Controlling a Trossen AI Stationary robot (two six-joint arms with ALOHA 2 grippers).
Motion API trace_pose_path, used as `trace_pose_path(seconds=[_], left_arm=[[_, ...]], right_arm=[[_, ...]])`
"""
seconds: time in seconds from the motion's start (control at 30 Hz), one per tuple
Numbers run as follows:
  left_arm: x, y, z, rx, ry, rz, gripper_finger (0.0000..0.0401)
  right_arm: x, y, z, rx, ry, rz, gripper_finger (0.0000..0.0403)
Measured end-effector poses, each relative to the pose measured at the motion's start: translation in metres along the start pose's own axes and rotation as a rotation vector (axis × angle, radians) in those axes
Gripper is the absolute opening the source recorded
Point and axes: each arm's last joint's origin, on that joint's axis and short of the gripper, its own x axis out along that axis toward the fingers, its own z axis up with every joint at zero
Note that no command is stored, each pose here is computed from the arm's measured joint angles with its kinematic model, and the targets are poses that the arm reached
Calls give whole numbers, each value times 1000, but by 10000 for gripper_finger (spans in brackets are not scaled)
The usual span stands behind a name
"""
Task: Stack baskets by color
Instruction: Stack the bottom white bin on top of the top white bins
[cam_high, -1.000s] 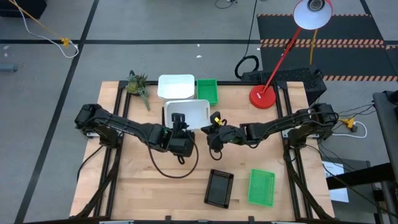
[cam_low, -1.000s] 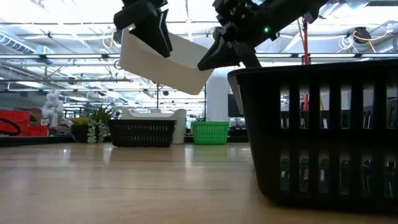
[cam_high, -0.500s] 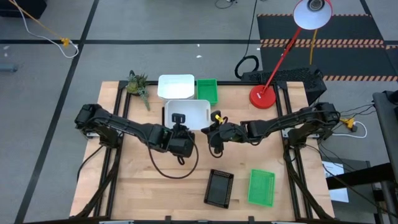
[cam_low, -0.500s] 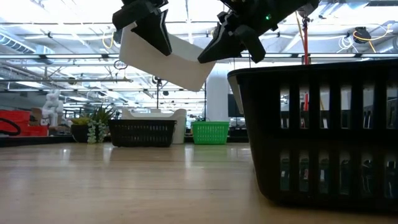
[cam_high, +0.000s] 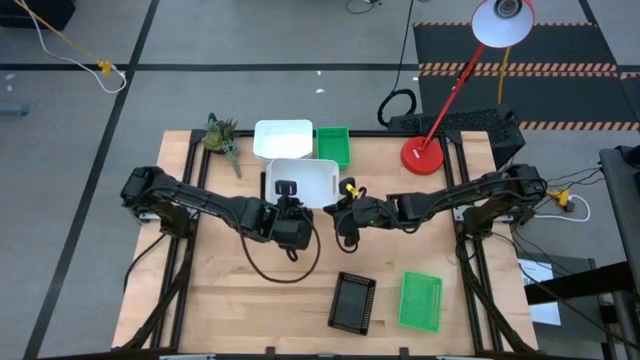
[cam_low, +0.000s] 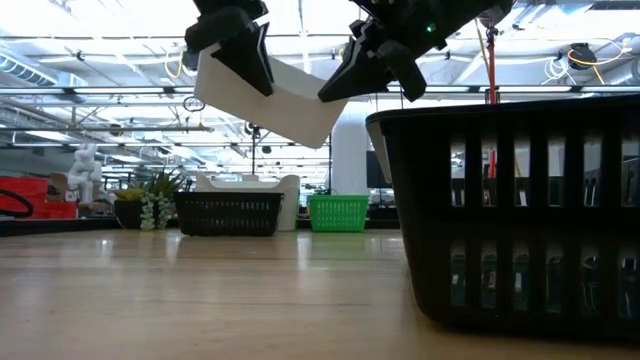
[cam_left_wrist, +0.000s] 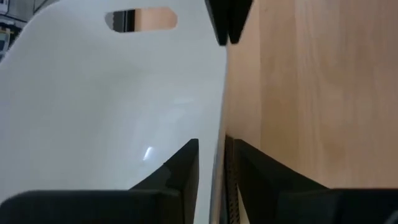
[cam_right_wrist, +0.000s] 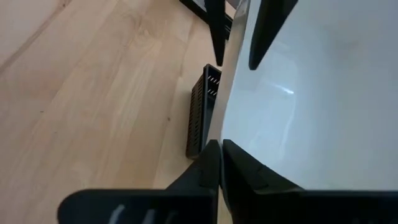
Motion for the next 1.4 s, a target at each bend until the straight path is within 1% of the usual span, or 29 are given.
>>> trace_pose_path(seconds=[0.13, 0.23, 0.33, 0.47, 0.5, 0.67, 0.8, 0.93, 1.1, 1.27, 1.4], left_arm=[[2, -2, -2, 28, 9, -1, 102], [4, -2, -3, 43, 10, 0, 90], [5, 0, -2, 45, 9, 3, 65], [6, 0, -1, 51, -3, -2, 17], [6, 0, -1, 58, -4, -7, 10], [6, 0, 0, 59, -6, -14, 14], [6, 0, 0, 58, -5, 3, 6], [6, 1, 0, 57, -5, 21, 5], [-1, 6, -3, 57, -13, 21, 4], [-21, 27, -11, 33, -48, 30, 3], [-40, 53, -21, 15, -109, 48, 3]], right_arm=[[0, 0, 0, -9, 2, 1, 3], [0, 0, 0, -9, 3, 2, 3], [0, 0, 0, -9, 3, 2, 3], [0, 0, 0, -11, 3, 2, 3], [0, 0, 0, -12, 3, 2, 3], [0, 0, -1, -19, 5, 3, 4], [0, 0, 0, -35, 4, 1, 10], [-1, 1, 1, -38, -6, -1, 33], [-15, -2, 12, -4, -77, -19, 81], [-39, -11, 21, 47, -133, -30, 122], [-60, -18, 22, 58, -143, -20, 138]])
